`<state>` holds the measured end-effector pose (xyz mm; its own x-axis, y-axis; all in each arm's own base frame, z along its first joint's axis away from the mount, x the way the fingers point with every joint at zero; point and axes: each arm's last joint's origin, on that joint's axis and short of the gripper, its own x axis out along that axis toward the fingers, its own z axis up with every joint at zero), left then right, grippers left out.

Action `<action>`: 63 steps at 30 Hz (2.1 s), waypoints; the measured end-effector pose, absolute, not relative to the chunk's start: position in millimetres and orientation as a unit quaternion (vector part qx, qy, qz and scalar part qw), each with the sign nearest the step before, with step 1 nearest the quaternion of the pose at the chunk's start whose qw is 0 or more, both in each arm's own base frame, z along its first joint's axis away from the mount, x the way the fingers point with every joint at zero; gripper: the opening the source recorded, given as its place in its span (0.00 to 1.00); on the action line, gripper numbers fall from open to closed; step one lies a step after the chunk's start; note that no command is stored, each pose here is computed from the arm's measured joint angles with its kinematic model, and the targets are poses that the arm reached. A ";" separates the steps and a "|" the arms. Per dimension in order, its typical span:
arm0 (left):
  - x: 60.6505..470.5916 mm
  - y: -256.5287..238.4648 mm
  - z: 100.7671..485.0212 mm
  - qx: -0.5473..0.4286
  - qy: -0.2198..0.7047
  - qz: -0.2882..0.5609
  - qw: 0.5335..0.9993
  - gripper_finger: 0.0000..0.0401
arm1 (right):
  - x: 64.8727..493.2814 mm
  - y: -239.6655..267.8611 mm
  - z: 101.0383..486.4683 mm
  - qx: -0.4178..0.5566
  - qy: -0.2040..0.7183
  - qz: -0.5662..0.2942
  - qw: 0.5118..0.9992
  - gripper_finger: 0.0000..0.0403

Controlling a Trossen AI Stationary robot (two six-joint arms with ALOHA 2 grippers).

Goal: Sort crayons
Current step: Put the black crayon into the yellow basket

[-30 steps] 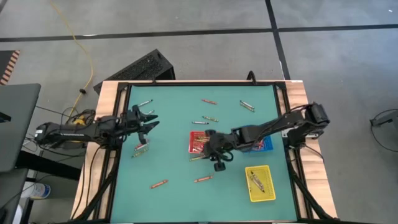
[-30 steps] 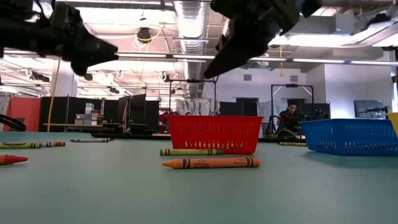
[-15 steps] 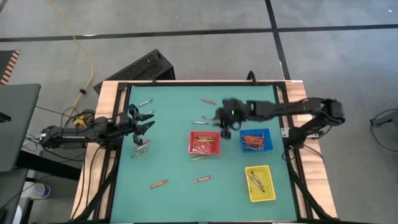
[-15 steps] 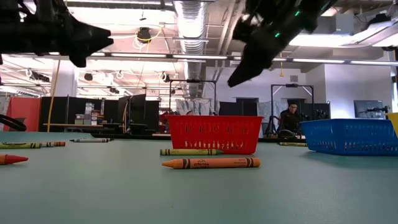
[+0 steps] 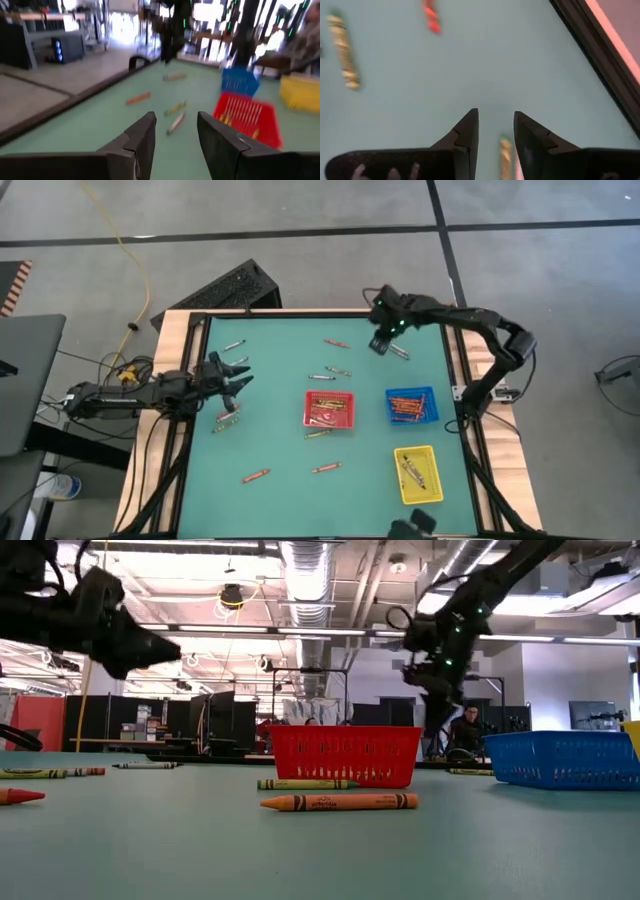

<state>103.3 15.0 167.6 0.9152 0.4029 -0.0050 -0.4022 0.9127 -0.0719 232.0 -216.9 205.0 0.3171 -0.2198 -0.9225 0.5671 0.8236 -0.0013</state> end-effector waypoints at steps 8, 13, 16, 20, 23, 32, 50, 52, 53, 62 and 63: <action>103.9 14.8 162.4 -0.029 0.031 0.203 0.978 0.34 | 224.9 -231.3 183.6 0.187 0.555 -0.257 0.769 0.29; 103.7 14.7 162.2 -0.016 0.038 0.202 0.978 0.34 | 227.1 -236.4 160.5 0.171 0.596 -0.259 0.741 0.29; 103.6 14.7 162.2 -0.011 0.039 0.202 0.979 0.34 | 225.4 -240.2 153.8 0.170 0.604 -0.266 0.732 0.29; 103.6 14.7 162.2 -0.016 0.039 0.202 0.979 0.34 | 222.2 -244.5 149.5 0.177 0.607 -0.269 0.727 0.29; 103.6 14.7 162.2 -0.015 0.040 0.202 0.978 0.34 | 218.2 -248.2 149.6 0.184 0.604 -0.276 0.725 0.29; 103.6 14.7 162.4 -0.015 0.040 0.202 0.978 0.34 | 214.5 -244.8 146.3 0.194 0.612 -0.274 0.716 0.17; 103.5 14.7 162.5 -0.016 0.040 0.202 0.978 0.34 | 214.4 -205.2 217.4 0.134 0.511 -0.282 0.801 0.01; 103.6 14.7 162.5 -0.015 0.040 0.202 0.978 0.34 | 218.4 -187.2 238.2 0.130 0.473 -0.256 0.833 0.01; 103.5 14.7 162.5 -0.015 0.040 0.202 0.978 0.34 | 220.8 -176.6 249.6 0.130 0.450 -0.239 0.851 0.01; 103.5 14.7 162.5 -0.016 0.040 0.202 0.978 0.34 | 245.0 -43.8 293.7 0.090 0.384 -0.039 0.918 0.01; 103.5 14.7 162.5 -0.016 0.040 0.202 0.978 0.34 | 244.5 -26.6 291.9 0.080 0.383 -0.010 0.920 0.00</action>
<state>103.5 14.7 162.5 0.9151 0.3943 -0.0842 -0.3968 0.9178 -0.0142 244.5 -26.6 291.9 0.7072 0.0439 -0.7057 0.0791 0.9869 0.1406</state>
